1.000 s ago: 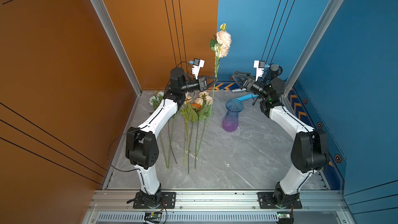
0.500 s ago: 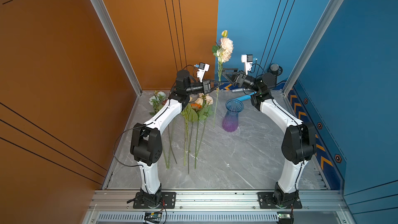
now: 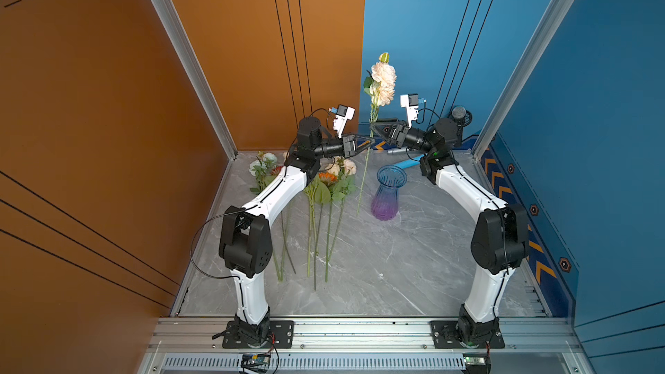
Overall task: Place the pink flowers into the vase
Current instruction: Pick up the flower at the center of the board.
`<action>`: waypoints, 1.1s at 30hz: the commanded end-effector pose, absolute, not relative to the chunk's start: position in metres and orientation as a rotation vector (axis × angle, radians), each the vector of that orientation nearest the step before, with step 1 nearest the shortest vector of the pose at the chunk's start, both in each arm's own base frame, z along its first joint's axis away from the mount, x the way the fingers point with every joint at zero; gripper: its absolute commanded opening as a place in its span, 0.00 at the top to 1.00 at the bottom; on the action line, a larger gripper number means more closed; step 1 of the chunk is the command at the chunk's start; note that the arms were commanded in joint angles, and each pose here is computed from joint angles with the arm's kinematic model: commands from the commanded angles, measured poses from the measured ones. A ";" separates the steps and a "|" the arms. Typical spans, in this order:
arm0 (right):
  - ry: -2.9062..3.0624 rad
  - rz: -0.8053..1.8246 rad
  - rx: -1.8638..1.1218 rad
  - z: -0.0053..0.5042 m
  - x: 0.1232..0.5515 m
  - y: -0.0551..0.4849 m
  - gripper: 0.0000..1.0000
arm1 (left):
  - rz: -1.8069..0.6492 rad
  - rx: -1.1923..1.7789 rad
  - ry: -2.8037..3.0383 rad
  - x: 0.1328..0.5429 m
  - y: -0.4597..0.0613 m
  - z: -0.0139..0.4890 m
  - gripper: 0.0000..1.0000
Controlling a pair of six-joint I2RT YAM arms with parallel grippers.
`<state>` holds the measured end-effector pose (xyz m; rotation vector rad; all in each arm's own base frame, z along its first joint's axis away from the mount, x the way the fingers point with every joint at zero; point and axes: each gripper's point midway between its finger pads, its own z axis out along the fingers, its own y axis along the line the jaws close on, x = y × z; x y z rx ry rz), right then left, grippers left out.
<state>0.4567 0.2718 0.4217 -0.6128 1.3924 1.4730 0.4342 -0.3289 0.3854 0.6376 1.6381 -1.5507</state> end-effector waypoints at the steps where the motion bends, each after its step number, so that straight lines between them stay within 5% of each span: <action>1: 1.394 1.437 -0.672 0.428 0.451 0.275 0.46 | -1.565 0.707 1.563 0.418 -0.329 0.413 0.96; 16: 1.425 1.388 -0.694 0.426 0.450 0.271 0.82 | -1.584 0.706 1.565 0.415 -0.331 0.417 0.93; 33: 1.414 1.362 -0.674 0.435 0.453 0.258 0.98 | -1.582 0.604 1.617 0.438 -0.323 0.404 0.67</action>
